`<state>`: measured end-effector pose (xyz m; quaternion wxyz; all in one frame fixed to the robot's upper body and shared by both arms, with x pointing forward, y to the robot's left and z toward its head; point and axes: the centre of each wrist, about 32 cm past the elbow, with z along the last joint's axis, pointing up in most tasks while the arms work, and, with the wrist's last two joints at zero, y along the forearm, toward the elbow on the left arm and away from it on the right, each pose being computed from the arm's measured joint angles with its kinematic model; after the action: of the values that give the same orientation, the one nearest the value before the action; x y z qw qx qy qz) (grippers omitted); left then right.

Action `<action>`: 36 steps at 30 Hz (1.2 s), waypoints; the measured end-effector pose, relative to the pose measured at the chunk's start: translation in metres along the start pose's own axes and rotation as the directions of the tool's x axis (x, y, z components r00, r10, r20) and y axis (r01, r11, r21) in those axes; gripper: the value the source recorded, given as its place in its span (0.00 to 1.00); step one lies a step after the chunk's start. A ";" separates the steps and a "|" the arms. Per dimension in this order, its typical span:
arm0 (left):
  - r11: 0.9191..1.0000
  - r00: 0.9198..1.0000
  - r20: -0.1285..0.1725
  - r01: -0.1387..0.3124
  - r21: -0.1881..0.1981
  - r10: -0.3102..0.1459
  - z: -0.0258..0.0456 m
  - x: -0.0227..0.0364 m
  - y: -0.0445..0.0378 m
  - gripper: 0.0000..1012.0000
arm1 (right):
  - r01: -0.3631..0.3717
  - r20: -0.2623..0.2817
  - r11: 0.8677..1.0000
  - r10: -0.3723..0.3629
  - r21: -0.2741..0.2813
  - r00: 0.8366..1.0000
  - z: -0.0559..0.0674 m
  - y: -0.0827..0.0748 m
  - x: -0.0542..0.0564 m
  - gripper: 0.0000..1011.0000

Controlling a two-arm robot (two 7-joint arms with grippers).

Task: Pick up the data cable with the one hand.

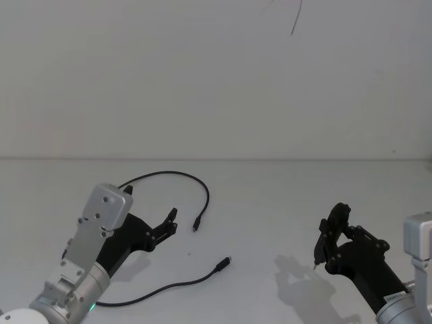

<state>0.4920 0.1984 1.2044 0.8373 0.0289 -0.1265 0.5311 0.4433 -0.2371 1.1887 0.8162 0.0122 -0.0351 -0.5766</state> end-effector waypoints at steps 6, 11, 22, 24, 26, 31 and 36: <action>1.000 1.000 0.000 0.000 0.000 0.000 0.0000 0.0000 0.0000 0.99 | 0.000 0.000 1.000 0.000 0.000 1.000 0.000 0.000 0.000 0.26; 1.000 1.000 0.000 0.000 0.000 0.000 0.0000 0.0000 0.0000 0.99 | 0.000 0.000 1.000 0.000 0.000 1.000 0.000 0.000 0.000 0.26; 1.000 1.000 0.000 0.000 0.000 0.000 0.0000 0.0000 0.0000 0.99 | 0.000 0.000 1.000 0.000 0.000 1.000 0.000 0.000 0.000 0.26; 1.000 1.000 0.000 0.000 0.000 0.000 0.0000 0.0000 0.0000 0.99 | 0.000 0.000 1.000 0.000 0.000 1.000 0.000 0.000 0.000 0.26; 1.000 1.000 0.000 0.000 0.000 0.000 0.0000 0.0000 0.0000 0.99 | 0.000 0.000 1.000 0.000 0.000 1.000 0.000 0.000 0.000 0.26; 1.000 1.000 0.000 0.000 0.000 0.000 0.0000 0.0000 0.0000 0.99 | 0.000 0.000 1.000 0.000 0.000 1.000 0.000 0.000 0.000 0.26; 1.000 1.000 0.000 0.000 0.000 0.000 0.0000 0.0000 0.0000 0.99 | 0.000 0.000 1.000 0.000 0.000 1.000 0.000 0.000 0.000 0.26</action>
<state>0.4920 0.1984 1.2044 0.8374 0.0289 -0.1265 0.5310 0.4433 -0.2371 1.1887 0.8162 0.0122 -0.0351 -0.5766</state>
